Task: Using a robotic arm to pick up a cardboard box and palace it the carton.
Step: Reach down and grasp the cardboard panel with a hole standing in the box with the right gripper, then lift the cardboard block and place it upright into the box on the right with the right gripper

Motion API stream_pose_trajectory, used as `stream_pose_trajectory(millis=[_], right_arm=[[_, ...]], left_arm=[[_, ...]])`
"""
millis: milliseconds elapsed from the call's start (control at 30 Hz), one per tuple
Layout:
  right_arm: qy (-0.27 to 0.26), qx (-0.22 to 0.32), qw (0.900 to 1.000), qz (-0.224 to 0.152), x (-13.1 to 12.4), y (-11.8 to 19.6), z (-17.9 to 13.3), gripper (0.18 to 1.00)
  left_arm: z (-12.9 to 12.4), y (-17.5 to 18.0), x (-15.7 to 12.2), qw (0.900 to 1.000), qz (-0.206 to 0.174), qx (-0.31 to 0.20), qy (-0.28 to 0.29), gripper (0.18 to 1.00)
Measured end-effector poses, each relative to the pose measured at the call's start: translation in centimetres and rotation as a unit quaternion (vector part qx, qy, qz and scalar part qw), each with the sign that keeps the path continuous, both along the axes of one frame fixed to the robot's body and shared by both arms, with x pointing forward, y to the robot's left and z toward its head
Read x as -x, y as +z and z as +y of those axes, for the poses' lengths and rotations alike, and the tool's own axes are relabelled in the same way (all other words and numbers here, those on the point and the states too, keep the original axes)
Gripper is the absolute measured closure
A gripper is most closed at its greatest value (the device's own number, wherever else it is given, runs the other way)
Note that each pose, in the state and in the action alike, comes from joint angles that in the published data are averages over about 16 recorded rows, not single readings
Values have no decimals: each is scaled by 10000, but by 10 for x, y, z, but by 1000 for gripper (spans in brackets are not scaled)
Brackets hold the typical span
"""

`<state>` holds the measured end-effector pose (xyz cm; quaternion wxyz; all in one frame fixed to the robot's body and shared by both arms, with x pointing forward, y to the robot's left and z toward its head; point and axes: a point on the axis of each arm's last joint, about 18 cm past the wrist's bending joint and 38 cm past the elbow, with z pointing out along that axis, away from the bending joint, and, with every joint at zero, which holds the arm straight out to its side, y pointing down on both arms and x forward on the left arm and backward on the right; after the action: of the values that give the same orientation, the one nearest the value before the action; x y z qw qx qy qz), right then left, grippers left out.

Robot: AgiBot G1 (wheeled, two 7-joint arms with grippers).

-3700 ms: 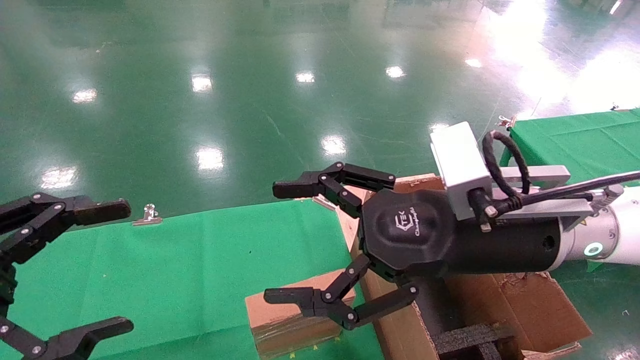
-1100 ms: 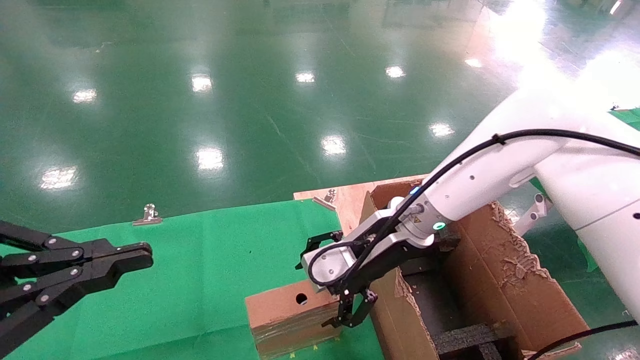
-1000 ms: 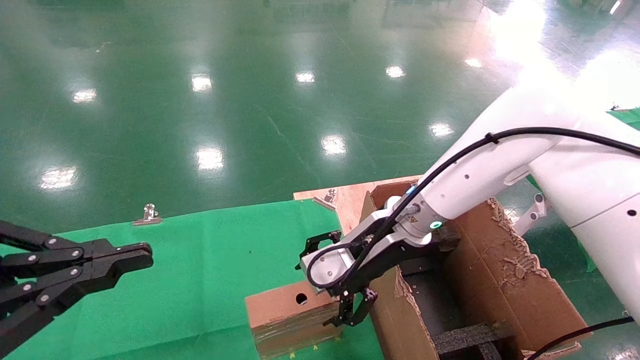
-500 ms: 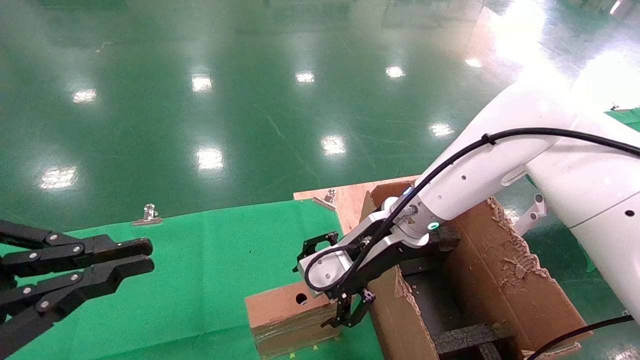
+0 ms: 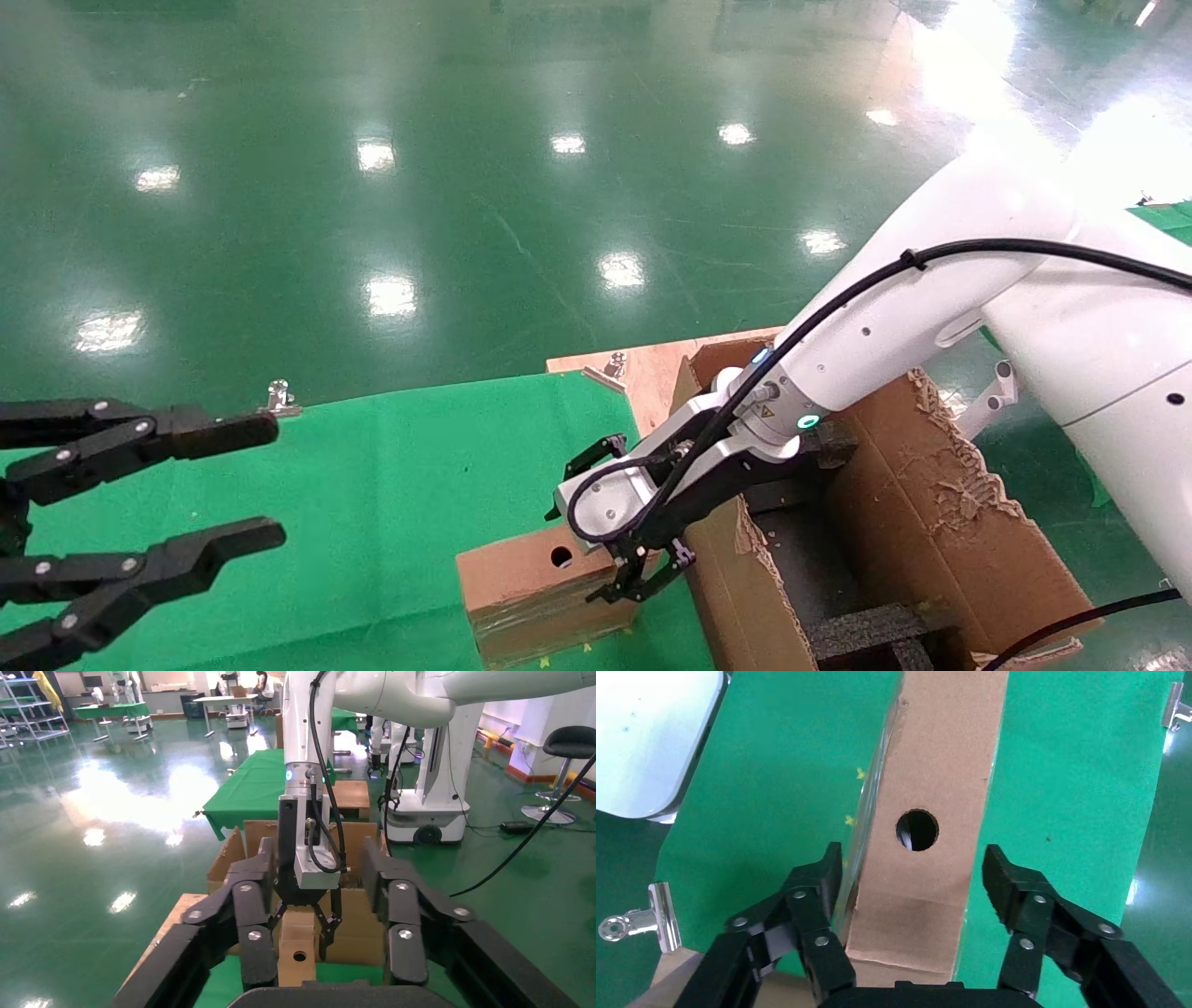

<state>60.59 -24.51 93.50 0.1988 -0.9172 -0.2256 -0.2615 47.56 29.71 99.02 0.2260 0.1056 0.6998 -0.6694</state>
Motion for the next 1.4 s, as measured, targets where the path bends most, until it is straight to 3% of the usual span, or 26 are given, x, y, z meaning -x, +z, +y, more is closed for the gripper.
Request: stream_pose_trajectory(millis=[367, 600, 933, 1200, 1400], right_arm=[[-9, -15, 10000, -14, 0, 1, -1, 587], [-90, -82, 9998, -178, -2, 20, -8, 683], [-326, -295, 9960, -781, 0, 99, -36, 757], [-517, -521, 9886, -1314, 15, 171, -62, 814], [-625, -645, 9840, -1540, 29, 204, -75, 840]], left_arm=[[0, 0, 0, 10000, 0, 0, 0, 515], [0, 0, 0, 10000, 0, 1, 0, 370], [0, 0, 0, 10000, 0, 1, 0, 229], [0, 0, 0, 10000, 0, 1, 0, 191], [0, 0, 0, 10000, 0, 1, 0, 184]])
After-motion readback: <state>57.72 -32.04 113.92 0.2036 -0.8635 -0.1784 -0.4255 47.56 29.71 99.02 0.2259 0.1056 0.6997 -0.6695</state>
